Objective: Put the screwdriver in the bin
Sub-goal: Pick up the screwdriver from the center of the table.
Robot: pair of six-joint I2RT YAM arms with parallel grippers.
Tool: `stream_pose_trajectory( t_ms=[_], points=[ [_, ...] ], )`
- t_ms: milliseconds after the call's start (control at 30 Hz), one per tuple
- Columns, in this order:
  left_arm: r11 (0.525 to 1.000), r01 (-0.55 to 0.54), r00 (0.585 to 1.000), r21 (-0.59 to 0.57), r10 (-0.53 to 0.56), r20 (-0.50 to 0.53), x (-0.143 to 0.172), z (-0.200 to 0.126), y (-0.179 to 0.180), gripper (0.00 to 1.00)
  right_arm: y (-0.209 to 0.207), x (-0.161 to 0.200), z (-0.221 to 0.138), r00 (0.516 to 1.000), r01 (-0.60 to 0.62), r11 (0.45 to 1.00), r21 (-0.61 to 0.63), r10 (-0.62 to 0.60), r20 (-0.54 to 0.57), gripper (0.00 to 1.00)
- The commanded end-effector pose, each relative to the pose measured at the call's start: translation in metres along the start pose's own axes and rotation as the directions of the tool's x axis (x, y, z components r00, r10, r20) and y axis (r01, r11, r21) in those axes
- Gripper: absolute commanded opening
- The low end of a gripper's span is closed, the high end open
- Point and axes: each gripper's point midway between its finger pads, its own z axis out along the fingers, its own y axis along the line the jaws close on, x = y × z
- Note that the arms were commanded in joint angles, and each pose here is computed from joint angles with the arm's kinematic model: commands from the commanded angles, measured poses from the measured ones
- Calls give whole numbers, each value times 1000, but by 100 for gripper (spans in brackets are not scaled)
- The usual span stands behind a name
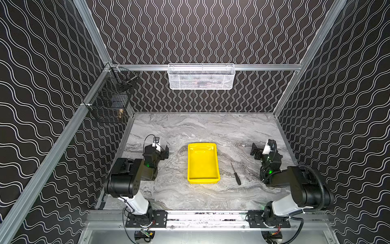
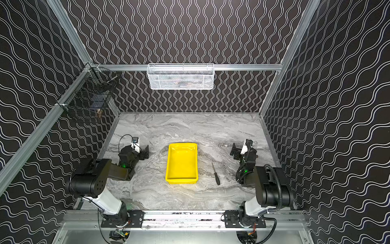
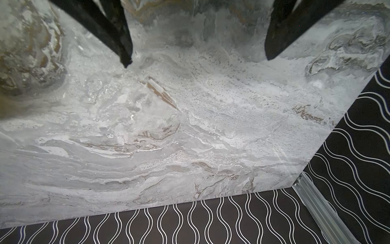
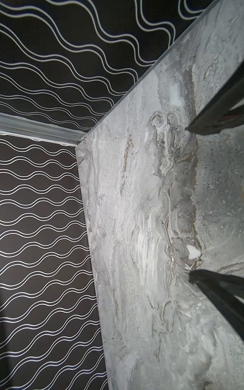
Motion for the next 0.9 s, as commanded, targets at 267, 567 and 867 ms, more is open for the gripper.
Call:
stream_pose_trajectory(
  t_ms=[267, 567, 867],
  points=[
    [1000, -10, 1000, -5, 10, 25, -6, -1, 1, 99, 2, -7, 1, 1000, 3, 1000, -8, -3, 25, 100],
    [1000, -8, 1000, -2, 8, 24, -6, -1, 0, 99, 2, -7, 1, 1000, 3, 1000, -8, -3, 26, 100],
    [1000, -6, 1000, -1, 6, 15, -5, 1, 1, 99, 2, -7, 1, 1000, 3, 1000, -10, -3, 25, 100]
  ],
)
